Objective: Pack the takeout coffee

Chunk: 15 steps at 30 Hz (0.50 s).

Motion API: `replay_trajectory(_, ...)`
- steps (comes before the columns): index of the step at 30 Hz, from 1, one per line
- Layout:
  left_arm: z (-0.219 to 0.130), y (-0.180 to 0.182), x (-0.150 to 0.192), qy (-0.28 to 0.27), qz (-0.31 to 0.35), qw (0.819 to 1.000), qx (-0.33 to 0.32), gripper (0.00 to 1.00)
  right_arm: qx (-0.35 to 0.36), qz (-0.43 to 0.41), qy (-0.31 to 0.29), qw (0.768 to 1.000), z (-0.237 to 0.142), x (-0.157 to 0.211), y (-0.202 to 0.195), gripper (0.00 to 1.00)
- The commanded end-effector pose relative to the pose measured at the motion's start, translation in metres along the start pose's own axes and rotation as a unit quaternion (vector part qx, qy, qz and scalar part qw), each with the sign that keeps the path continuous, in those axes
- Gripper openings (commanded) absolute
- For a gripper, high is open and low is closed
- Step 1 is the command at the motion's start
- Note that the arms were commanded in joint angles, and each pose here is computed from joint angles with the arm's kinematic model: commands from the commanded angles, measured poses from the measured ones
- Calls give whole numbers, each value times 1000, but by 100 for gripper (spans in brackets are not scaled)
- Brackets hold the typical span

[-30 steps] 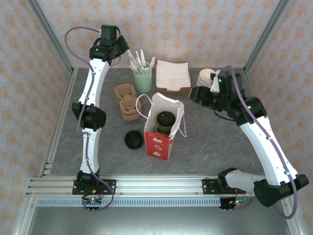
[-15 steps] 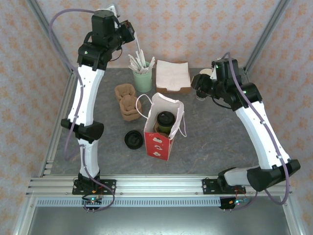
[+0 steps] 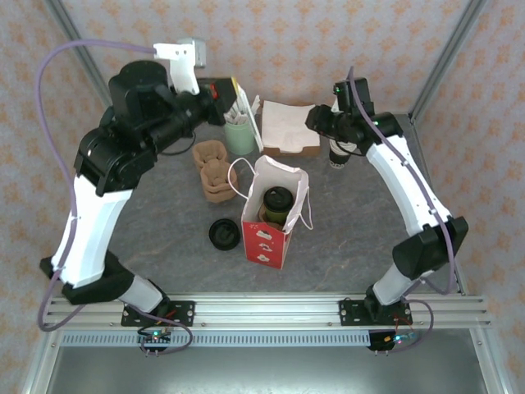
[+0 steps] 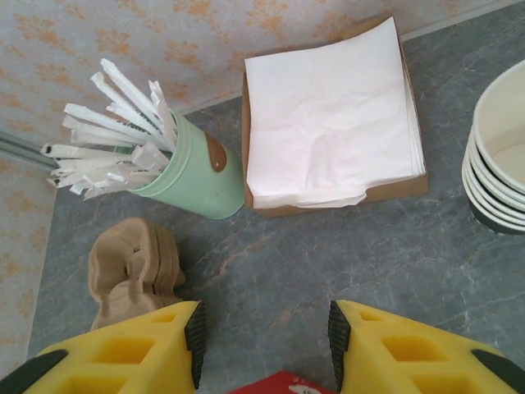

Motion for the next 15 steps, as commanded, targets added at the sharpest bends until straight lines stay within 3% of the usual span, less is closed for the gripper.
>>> replay_trajectory(1, -5, 0, 20, 12, 4, 1000, 10, 0, 17, -20, -8, 1000, 17, -11, 0, 45)
replay_trajectory(10, -12, 4, 74, 79, 7, 997, 14, 0, 47, -58, 43, 996, 90, -17, 2, 47)
replay_trajectory(15, -13, 6, 86, 95, 9, 995, 13, 0, 62, -71, 59, 994, 128, -17, 0, 50)
Point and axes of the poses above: each hand's point on the last joint's axis, 136 mm out from that joint toward the fingers, its own z axis out along the fingers, its own y axis along the line the jaws close on, x = y × z, the point moved 9 cm from there along -z, back along the fingers, and after that the axes turned 3 degrees about -z, right-handed, at the moved point
